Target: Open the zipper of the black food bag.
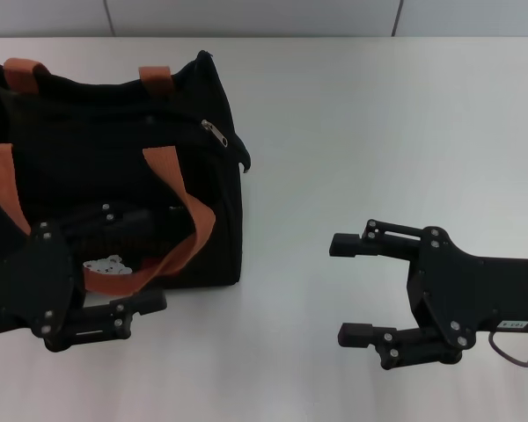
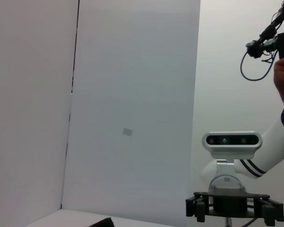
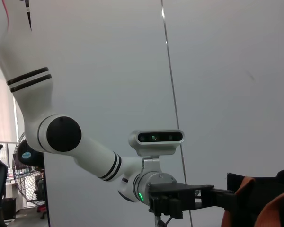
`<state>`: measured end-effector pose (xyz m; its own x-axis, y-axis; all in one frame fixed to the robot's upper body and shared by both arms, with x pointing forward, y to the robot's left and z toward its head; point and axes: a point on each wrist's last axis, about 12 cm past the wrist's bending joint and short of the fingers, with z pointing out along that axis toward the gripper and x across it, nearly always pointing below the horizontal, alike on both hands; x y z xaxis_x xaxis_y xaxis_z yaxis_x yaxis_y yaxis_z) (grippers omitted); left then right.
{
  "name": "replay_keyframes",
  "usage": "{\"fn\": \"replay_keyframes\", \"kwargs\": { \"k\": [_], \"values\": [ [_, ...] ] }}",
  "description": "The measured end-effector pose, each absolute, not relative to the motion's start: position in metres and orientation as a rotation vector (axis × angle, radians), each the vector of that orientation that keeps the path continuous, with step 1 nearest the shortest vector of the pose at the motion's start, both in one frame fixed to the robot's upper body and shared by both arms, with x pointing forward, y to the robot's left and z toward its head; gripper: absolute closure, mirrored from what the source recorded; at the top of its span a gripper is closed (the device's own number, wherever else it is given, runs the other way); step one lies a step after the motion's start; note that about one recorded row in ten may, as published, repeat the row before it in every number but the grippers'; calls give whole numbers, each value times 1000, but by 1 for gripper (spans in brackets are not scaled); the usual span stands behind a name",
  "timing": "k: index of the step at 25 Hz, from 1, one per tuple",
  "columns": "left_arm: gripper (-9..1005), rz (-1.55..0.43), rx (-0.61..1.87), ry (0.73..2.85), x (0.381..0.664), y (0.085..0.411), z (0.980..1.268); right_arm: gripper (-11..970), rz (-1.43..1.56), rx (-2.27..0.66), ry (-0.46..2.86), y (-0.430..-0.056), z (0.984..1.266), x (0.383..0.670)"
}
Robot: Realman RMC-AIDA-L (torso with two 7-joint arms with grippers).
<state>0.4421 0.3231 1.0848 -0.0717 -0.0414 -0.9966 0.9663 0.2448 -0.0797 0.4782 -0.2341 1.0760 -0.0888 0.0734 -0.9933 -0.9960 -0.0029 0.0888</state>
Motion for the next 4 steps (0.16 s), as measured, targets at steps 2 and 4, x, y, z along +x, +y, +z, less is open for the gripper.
{"fn": "replay_keyframes", "kwargs": {
  "k": [2,4],
  "values": [
    [194,-1093,961,1347,442,323,1085,129,1307,-1109,1219,-234,1076,478],
    [194,-1095,959,1344,442,322,1085,129,1306,-1107,1220,-235,1076,478]
  ]
}}
